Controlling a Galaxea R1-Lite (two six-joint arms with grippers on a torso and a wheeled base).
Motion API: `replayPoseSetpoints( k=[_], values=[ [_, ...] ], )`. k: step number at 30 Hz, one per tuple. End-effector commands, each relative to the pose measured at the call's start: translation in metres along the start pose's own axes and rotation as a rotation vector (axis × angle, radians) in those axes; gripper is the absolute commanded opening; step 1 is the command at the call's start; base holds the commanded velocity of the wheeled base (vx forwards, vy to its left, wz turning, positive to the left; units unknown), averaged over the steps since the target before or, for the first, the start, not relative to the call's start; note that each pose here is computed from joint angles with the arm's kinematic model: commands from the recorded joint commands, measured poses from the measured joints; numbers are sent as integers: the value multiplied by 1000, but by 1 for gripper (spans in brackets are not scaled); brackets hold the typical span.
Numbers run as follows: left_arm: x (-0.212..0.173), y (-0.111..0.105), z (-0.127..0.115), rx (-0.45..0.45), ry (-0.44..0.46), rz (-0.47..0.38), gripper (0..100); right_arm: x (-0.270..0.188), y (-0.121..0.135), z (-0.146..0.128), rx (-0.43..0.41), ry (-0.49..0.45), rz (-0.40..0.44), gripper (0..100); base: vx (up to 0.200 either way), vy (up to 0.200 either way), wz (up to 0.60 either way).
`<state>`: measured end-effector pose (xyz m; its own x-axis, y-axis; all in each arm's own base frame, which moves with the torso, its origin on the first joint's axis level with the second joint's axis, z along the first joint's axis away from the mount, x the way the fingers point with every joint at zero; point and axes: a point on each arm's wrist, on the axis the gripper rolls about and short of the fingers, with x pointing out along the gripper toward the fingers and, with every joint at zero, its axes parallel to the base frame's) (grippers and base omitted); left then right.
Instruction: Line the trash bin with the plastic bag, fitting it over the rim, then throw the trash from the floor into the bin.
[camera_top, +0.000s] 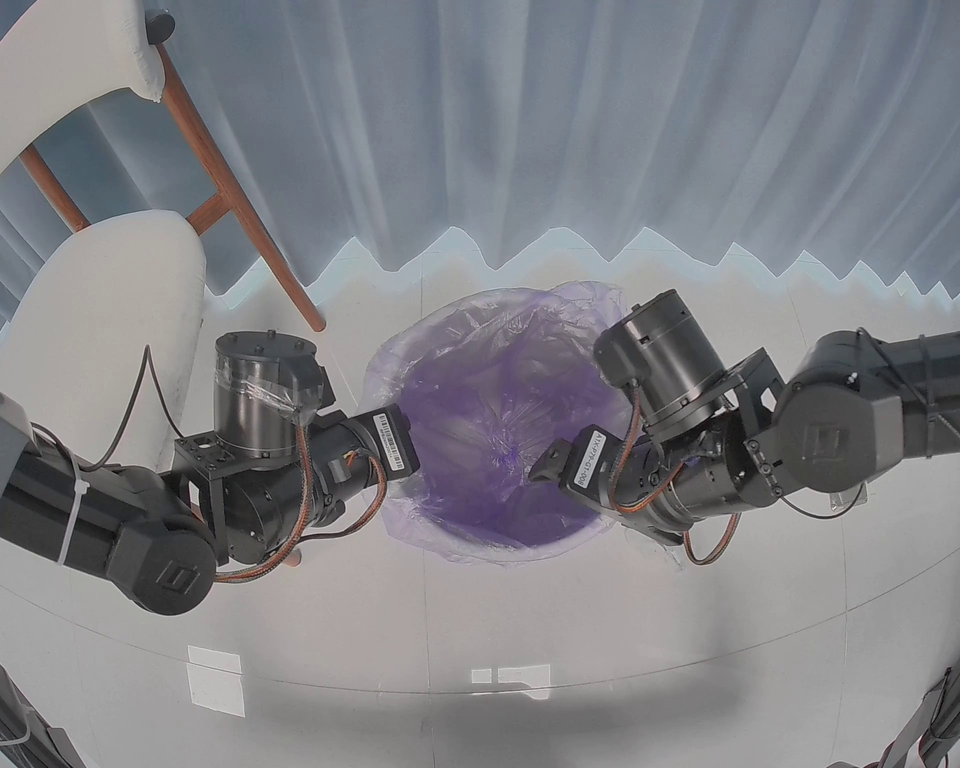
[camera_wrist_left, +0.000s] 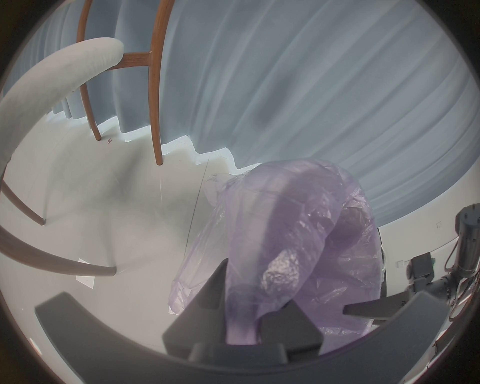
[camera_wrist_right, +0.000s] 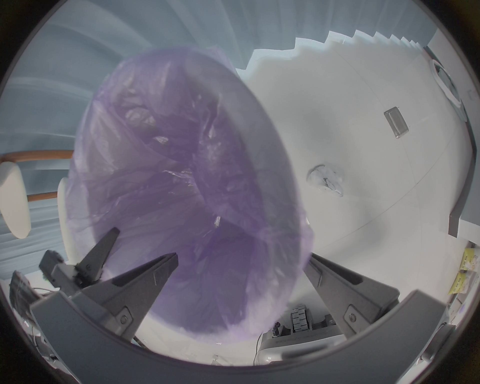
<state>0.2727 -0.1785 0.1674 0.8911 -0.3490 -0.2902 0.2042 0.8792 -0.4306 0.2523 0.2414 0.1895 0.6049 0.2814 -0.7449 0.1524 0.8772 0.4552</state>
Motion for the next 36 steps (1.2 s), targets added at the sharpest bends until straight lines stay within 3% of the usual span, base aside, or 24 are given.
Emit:
replayPoseSetpoints(
  k=[1,16,17,24,36],
  values=[
    [-1,-2,-1,1,2,-6,0,27,1,-1,5,17,-45,0,0,0,0],
    [-2,-1,-8,7,24,-3,0,29,1,-1,1,17,-52,0,0,0,0],
    [-1,-1,-7,0,17,-8,100,29,0,-1,0,15,-53,0,0,0,0],
    [-19,-4,13,-42,-110,-81,100,28,-10,14,28,-7,-68,0,0,0,0],
    [-57,7,13,-114,-114,-91,100,35,-31,43,80,-28,-98,0,0,0,0]
  ],
)
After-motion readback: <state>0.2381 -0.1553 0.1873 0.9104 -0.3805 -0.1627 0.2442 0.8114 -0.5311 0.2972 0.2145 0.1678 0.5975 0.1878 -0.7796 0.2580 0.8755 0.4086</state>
